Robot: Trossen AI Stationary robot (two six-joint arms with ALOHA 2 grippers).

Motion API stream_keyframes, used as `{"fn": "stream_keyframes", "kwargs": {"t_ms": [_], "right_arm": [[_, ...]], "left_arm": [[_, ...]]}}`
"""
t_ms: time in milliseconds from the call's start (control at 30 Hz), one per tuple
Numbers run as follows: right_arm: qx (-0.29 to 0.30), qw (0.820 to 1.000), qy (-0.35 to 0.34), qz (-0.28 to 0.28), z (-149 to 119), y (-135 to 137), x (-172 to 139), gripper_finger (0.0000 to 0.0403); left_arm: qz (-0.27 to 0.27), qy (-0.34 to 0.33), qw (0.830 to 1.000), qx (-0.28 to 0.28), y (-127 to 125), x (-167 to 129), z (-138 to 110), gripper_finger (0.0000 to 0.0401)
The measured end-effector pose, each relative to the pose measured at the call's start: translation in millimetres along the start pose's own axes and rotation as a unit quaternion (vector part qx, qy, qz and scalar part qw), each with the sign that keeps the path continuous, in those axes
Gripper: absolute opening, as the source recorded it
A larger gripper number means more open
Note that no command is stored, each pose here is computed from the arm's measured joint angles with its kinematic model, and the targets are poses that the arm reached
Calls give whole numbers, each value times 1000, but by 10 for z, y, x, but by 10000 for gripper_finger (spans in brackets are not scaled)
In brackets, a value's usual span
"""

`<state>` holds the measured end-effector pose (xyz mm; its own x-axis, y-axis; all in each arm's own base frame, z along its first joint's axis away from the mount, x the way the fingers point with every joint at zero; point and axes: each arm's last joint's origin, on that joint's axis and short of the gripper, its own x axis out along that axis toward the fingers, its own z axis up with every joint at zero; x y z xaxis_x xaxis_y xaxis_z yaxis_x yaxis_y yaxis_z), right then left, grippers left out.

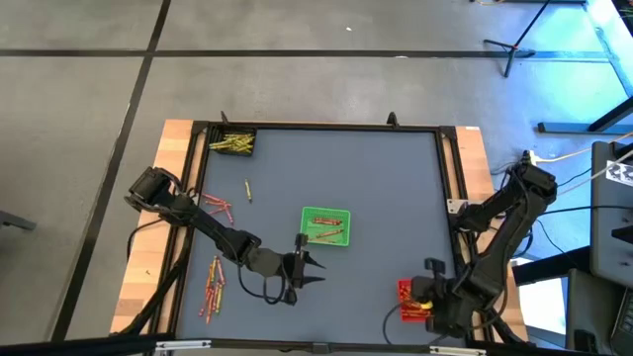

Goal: Sort crayons
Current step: Put the orange crayon into the red bin, then put the green crayon into the black bin

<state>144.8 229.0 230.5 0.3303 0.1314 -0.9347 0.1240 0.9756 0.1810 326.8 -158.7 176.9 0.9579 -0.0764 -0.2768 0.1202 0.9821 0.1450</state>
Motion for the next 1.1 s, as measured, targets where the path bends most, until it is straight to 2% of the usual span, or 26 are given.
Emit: {"fn": "stream_keyframes", "kwargs": {"t_ms": [167, 333, 633, 767, 933, 1100], "right_arm": [[21, 1000, 15, -18, -144, -117, 203, 40], [53, 997, 39, -29, -181, -194, 278, 52], [37, 999, 29, -2, 2, -162, 153, 171], [9, 999, -47, -20, 137, -172, 141, 200], [-52, 983, -159, -78, 299, -216, 141, 206], [-76, 960, -233, -137, 471, -287, 139, 206]], "left_arm": [[0, 0, 1000, 0, 0, -1, 0, 118], [0, 0, 1000, -4, 0, -1, 0, 118], [15, 4, 998, -63, 29, -29, 27, 118], [47, 33, 993, -103, 113, -172, 123, 118], [121, 91, 972, -178, 329, -455, 219, 113], [202, 157, 931, -260, 632, -747, 207, 112]]}}
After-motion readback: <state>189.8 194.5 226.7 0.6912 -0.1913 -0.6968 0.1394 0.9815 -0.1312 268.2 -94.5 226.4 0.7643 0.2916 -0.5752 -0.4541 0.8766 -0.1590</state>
